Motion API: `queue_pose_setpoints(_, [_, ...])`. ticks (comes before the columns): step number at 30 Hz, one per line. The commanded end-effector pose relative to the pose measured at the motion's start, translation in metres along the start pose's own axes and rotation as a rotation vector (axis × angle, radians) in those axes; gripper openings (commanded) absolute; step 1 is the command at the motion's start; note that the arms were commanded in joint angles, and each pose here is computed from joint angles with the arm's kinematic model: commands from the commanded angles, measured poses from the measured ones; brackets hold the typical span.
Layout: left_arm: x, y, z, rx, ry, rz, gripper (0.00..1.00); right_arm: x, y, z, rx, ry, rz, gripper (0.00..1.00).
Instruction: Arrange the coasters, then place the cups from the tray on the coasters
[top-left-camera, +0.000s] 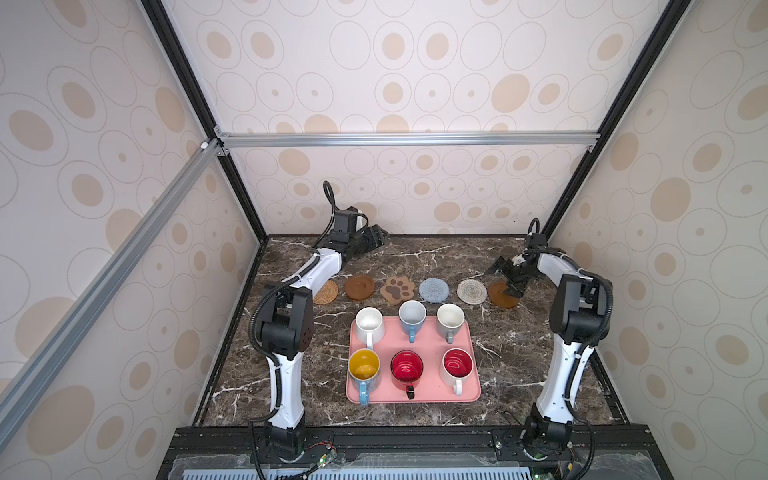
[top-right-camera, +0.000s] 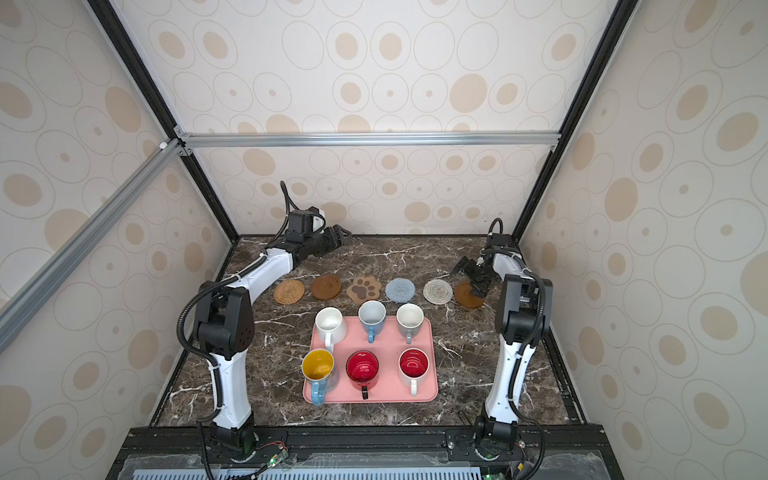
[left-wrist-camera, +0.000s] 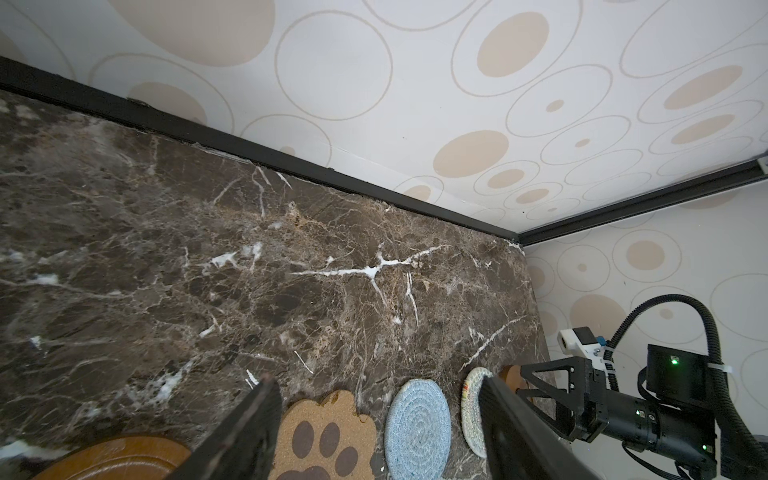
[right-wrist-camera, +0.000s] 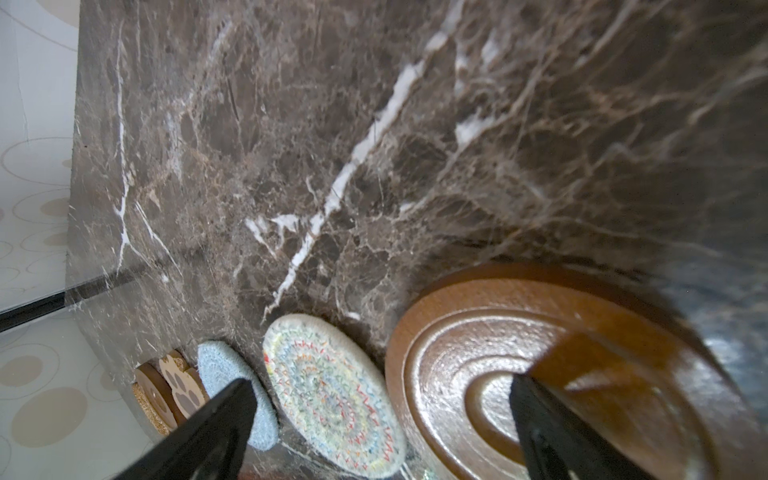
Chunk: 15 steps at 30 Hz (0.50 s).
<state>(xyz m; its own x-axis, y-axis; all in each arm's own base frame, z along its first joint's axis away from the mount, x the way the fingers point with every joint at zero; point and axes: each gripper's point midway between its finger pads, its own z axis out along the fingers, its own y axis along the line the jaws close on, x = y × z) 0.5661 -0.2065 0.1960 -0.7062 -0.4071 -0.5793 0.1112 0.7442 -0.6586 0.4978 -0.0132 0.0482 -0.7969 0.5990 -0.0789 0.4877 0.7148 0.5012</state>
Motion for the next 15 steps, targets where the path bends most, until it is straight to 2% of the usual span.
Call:
queue_pose_setpoints(1, [-0.0202,-0.0188,-0.0194,0.030,-0.051,0.012,0.76,-0.0164,-0.0275,0.0136,0.070,-0.028,0.026,1.00])
queue_pose_setpoints(15, [-0.0207,-0.0195,-0.0217,0.030,-0.054,0.017,0.76,-0.0175,-0.0286,0.0132,0.071,-0.022,0.023,1.00])
